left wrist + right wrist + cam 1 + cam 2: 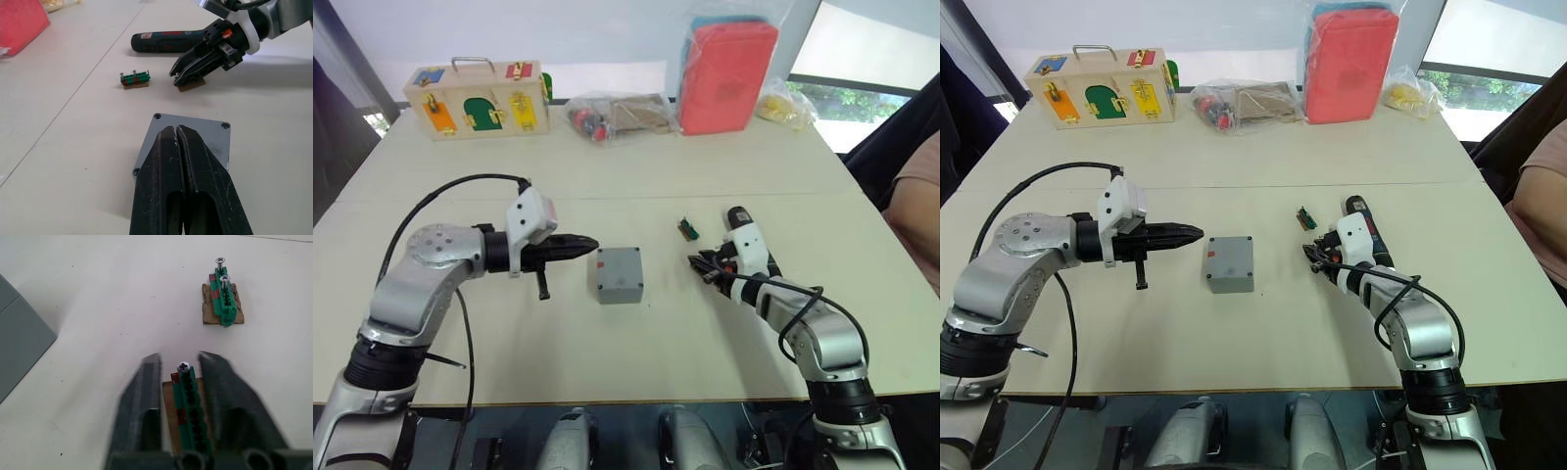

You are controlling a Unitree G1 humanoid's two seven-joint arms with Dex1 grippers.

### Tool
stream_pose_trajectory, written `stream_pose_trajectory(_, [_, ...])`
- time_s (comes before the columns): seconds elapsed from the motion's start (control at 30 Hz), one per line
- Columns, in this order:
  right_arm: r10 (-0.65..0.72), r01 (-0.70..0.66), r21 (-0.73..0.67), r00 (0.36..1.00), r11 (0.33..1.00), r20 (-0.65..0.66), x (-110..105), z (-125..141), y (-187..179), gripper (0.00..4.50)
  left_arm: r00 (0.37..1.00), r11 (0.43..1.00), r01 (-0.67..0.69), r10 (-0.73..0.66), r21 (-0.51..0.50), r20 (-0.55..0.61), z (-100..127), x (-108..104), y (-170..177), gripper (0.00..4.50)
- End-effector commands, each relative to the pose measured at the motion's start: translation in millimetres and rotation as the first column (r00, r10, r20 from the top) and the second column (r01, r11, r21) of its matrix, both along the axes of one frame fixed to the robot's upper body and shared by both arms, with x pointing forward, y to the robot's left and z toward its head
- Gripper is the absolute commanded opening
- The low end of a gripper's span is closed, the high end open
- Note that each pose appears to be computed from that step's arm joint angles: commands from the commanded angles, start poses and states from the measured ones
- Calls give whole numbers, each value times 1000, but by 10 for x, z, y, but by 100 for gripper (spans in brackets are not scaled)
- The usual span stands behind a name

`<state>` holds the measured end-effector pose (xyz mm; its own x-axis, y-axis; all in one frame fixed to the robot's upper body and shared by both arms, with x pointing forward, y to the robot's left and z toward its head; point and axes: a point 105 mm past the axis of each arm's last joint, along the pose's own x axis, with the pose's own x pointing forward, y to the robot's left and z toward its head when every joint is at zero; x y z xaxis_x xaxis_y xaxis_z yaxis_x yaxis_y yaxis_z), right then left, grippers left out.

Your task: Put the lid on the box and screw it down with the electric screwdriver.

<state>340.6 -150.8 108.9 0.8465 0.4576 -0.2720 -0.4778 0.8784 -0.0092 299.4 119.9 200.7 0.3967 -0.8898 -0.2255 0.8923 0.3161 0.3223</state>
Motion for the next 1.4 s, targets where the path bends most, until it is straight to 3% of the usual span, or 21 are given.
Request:
stream_pose_trajectory(0.03, [0,-2,21,998,1000,63,34,180,-10,8,999,1000,12,-11,-7,41,77,-48,-35,0])
stream_pose_trajectory(0.4, [50,-53,17,991,998,125,50,526,6,8,999,1000,-10,11,-24,50,72,-44,-48,0])
stream_pose_trajectory(0.6, [260,-272,70,955,960,138,-95,911,415,8,999,1000,-16,17,-16,35,34,-57,-13,0])
stream_pose_trajectory(0.73, [389,-392,57,919,918,58,-175,838,734,8,999,1000,-30,30,-5,26,-6,-46,28,0])
stream_pose_trajectory(0.9, [447,-447,41,894,893,7,-145,695,981,8,999,999,-37,37,2,22,-39,-41,40,0])
stream_pose_trajectory(1.07, [451,-451,26,892,892,-15,-72,582,999,8,999,999,-48,48,-2,22,-46,-53,47,0])
stream_pose_trajectory(1.4, [456,-456,8,890,890,8,6,608,1009,8,999,999,-49,49,-9,19,-68,-85,25,0])
